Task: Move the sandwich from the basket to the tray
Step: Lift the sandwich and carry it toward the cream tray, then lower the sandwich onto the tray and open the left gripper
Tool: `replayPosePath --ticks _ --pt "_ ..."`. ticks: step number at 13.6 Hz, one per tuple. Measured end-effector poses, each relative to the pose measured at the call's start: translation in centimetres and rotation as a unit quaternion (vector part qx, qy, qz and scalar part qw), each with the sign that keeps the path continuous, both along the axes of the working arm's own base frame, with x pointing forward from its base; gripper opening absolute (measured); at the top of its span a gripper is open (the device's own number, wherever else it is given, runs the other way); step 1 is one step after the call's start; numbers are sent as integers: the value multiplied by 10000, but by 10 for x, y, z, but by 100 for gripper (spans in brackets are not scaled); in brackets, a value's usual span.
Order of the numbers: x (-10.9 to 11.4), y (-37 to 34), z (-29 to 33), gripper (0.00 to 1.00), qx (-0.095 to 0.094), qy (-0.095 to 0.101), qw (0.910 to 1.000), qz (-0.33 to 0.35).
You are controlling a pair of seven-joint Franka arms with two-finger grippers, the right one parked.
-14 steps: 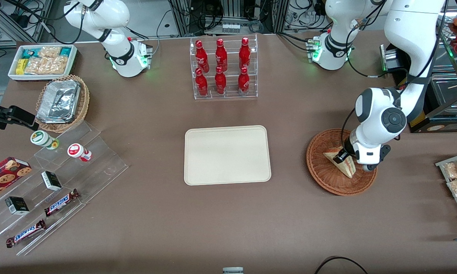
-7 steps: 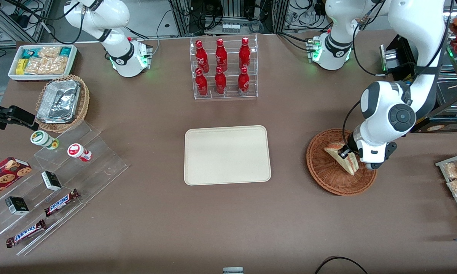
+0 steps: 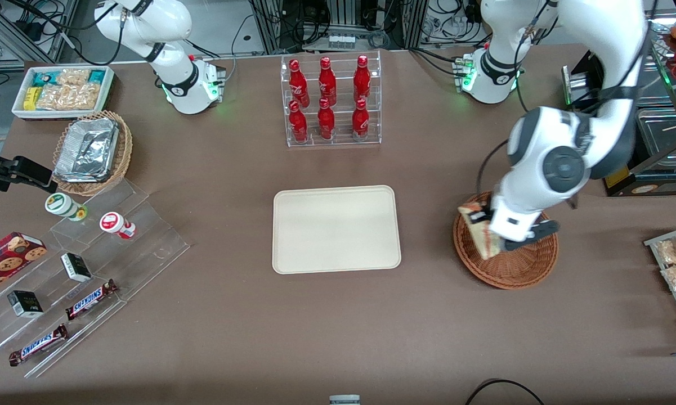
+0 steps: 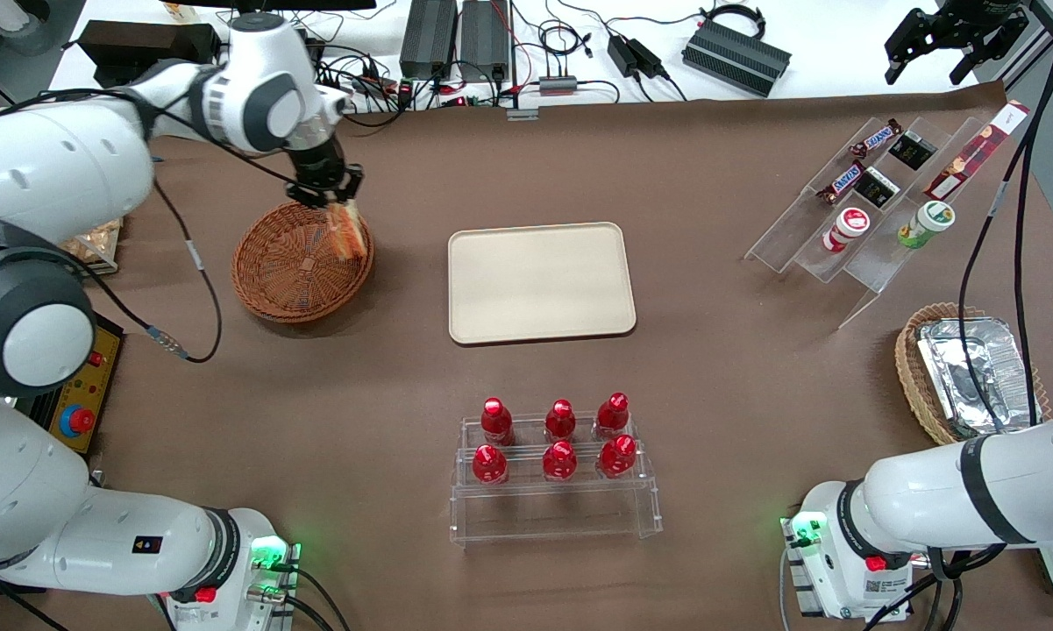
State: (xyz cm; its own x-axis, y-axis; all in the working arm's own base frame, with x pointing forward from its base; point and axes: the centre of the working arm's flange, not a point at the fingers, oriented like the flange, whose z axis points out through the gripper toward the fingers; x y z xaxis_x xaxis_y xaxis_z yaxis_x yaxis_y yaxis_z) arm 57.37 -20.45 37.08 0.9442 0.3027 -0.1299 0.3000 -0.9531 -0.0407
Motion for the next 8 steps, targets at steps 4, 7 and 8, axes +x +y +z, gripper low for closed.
replayPosePath --ticks 4,7,8 --pt "-5 -99 -22 15 -115 36 9978 -658" --pt "-13 -171 -46 15 -168 76 9967 -791" --pt "-18 -195 -55 15 -180 87 9966 -795"
